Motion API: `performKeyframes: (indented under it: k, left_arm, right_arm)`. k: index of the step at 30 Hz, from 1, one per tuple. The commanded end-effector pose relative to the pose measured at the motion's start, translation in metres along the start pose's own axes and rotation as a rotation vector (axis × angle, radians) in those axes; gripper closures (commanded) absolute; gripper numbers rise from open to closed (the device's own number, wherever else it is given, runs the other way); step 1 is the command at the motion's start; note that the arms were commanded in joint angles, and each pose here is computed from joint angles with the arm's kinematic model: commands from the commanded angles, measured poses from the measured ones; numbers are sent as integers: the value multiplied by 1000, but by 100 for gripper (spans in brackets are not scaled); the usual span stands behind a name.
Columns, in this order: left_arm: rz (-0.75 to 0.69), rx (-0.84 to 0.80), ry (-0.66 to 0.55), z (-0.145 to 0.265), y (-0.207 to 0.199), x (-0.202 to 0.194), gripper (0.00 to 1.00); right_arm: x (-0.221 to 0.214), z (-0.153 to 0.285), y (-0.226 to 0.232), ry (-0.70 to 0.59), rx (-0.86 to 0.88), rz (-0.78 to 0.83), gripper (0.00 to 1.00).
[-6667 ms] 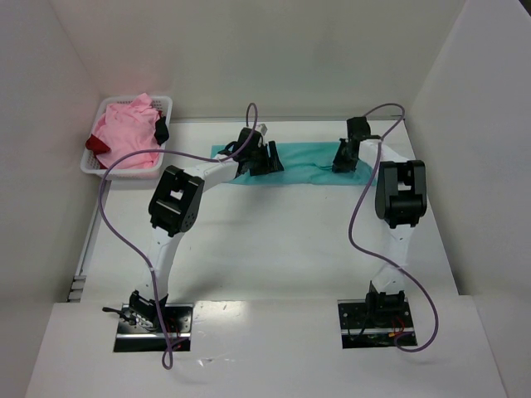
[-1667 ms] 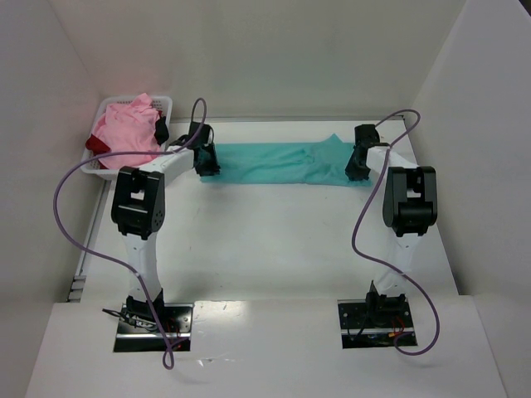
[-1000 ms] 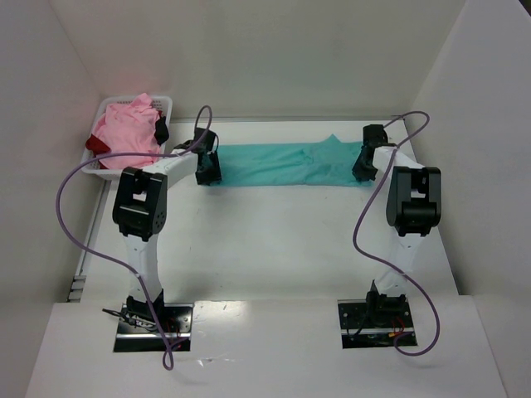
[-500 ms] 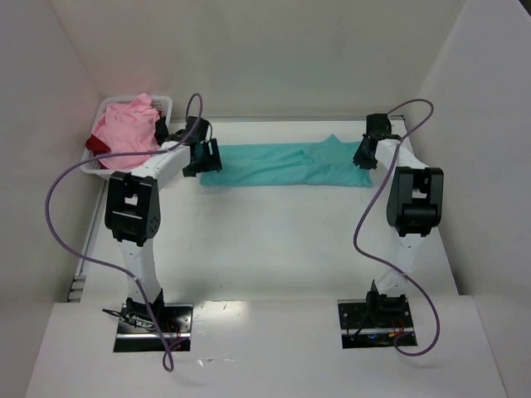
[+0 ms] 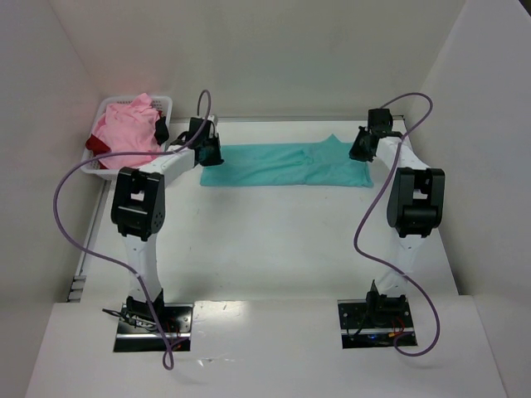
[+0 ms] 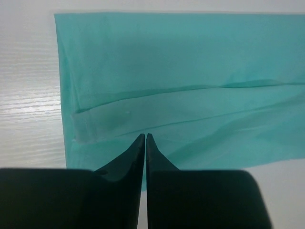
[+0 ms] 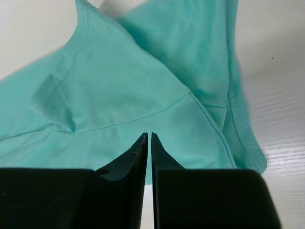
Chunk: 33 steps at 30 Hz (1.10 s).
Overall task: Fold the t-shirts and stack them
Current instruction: Rotate the tshirt 90 degrees
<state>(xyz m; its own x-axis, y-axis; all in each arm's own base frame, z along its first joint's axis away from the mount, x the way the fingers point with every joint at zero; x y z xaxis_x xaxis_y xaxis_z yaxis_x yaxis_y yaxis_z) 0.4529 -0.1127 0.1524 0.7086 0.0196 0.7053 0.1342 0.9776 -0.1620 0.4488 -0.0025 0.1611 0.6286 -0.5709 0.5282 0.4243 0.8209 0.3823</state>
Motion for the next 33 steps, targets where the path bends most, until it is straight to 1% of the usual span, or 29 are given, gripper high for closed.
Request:
performKeyframes:
  k: [1,6,9,12,14,15,17,18,20,22,23,25,26,28,29,30,33]
  left_arm:
    - [-41,34,17,-17,5,-1,92]
    - [-41,97,49,-17,10,-5,92]
    - [-41,101,77,-24,11,-11,92]
    - [-47,79,103,-29,5,-14,92]
    - [-46,82,122,-31,6,-18,92]
    - [-45,67,124,-31,5,-19,92]
    - [-42,65,197,-37,7,-34,92]
    - [-42,66,200,-35,7,-32,92]
    - [-49,64,260,-39,8,-42,92]
    - [-58,64,270,-38,9,-43,92]
    - [-57,65,279,-37,9,-45,92]
    - [-64,63,300,-40,6,-50,92]
    - [-66,84,322,-41,8,-53,92]
    - [-86,89,345,-43,4,-56,92]
    - [-101,108,378,-43,1,-62,92]
    - [-134,106,391,-42,-7,-65,92]
    - [-177,105,409,-32,-25,-72,92]
  right_arm:
    - [12,2,15,-50,61,41,89]
    - [11,0,11,-60,41,50,89]
    - [6,-9,8,-29,22,48,89]
    - [0,-13,15,-18,30,63,90]
    - [-10,-25,11,1,-24,80,90]
    - [-13,-27,14,12,-24,87,90]
    - [-15,-34,9,21,-61,87,92]
    - [-18,-38,7,33,-68,87,92]
    - [-20,-43,4,33,-91,88,92]
    - [-21,-47,4,37,-93,79,92]
    - [-28,-56,-1,61,-109,79,92]
    - [-26,-63,0,64,-111,80,92]
    - [-30,-67,3,78,-113,87,92]
    - [-29,-81,1,85,-142,100,92]
    - [-29,-83,0,97,-150,100,92]
    - [-26,-90,3,89,-145,100,92]
    - [-13,-92,10,55,-135,109,93]
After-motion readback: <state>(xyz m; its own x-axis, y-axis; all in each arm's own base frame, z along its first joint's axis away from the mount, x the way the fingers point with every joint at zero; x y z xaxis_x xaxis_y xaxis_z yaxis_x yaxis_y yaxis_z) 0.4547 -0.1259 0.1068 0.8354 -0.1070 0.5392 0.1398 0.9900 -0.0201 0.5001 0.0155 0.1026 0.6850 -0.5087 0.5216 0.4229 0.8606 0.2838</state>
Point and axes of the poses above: each gripper's point midway between its finger pads, its own z axis back along the fingers, its own y axis along the line the jaws close on, x = y × z, the point moved 10 cm from there along z, back along the fingers, and after that the axes turned 9 degrees about -z, right-handed, at the moved point
